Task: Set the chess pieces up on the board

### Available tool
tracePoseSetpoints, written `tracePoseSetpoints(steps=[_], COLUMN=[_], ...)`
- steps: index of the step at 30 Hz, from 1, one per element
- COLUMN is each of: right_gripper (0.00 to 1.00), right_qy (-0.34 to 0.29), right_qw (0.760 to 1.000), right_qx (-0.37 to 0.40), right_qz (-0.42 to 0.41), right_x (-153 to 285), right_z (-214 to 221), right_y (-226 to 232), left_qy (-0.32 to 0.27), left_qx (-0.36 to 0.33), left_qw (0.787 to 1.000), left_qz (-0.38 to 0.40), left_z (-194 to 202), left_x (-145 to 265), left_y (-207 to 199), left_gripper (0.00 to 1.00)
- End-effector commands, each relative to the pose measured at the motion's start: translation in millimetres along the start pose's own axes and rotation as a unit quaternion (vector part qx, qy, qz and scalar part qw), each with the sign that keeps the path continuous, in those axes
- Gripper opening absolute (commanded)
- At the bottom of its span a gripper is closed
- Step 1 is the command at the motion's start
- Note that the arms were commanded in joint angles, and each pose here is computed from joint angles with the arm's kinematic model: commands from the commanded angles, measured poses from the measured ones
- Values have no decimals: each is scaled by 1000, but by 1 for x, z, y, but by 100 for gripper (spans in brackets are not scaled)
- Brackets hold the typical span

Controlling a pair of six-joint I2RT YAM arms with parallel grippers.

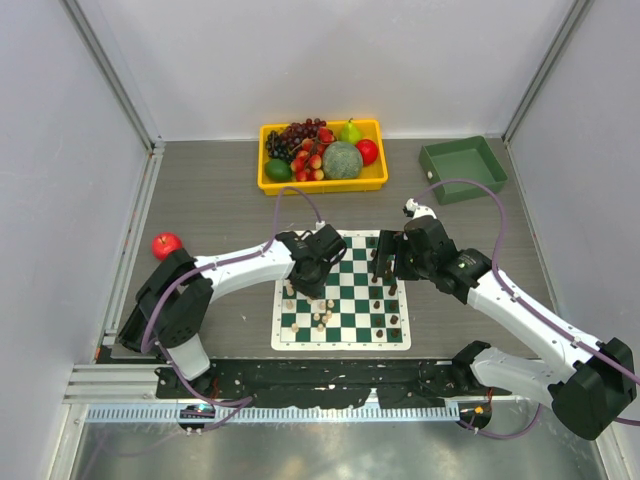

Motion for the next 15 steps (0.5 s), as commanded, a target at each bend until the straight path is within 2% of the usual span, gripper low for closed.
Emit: tracePoseSetpoints(steps=[1, 15], right_gripper=[89, 88], right_qy=[-20, -20], right_qw=[1000, 1000], right_qx=[-3, -3], right_qz=[-7, -9], right_x=[3, 3], right_z=[-8, -9], right_y=[3, 4], left_qy=[-15, -59], left_qx=[-4, -4], left_qw=[1000, 998], left_qz=[11, 6], left_z=[-12, -24], left_x=[5, 44], left_y=[-3, 4], left_gripper=[17, 15])
Point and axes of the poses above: each gripper's point midway between its finger pads, its own x axis back along the fingers, its own y axis along the line the jaws close on, z = x × y, the point moved 2 cm from there along x, back along the fingers, and after that the axes turned 12 degrees about -x, right-handed, at the moved point
